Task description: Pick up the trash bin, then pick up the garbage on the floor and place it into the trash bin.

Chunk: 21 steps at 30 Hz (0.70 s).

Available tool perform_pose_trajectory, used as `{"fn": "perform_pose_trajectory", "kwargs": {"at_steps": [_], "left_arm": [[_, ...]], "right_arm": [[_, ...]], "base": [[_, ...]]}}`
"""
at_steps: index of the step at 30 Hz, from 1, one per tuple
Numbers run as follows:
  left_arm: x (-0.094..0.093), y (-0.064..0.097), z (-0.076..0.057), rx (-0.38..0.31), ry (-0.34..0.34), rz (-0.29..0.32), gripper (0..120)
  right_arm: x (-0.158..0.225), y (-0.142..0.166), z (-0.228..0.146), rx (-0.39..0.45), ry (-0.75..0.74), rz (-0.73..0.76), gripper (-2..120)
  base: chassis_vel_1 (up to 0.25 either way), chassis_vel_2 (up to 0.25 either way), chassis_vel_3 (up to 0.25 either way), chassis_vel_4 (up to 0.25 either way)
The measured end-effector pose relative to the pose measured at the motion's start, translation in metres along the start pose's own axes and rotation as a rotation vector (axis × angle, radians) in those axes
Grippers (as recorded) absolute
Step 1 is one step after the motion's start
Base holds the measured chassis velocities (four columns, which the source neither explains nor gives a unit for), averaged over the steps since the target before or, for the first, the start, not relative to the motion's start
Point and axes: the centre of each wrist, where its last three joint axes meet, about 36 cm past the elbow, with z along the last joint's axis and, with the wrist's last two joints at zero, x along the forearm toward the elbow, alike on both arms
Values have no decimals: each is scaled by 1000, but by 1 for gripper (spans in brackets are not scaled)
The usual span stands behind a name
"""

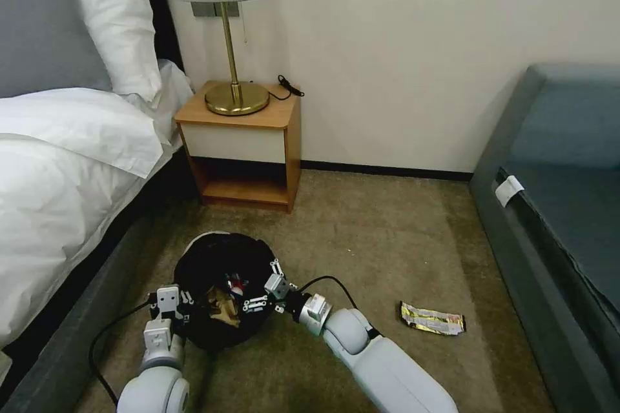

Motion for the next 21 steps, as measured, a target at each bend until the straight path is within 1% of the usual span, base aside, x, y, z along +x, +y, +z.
{"fn": "perform_pose_trajectory", "kwargs": {"at_steps": [9, 18, 21], "left_arm": [[1, 3, 2, -1, 2, -5, 0], [1, 4, 0, 3, -2, -3, 0], [0, 5, 0, 1, -4, -3, 0]], "right_arm": [[10, 0, 1, 4, 8, 2, 100], [21, -12, -11, 12, 1, 31, 100], [29, -22, -11, 19, 7, 52, 100]], "base": [[0, 0, 0, 0], [0, 0, 0, 0], [0, 0, 0, 0]]}}
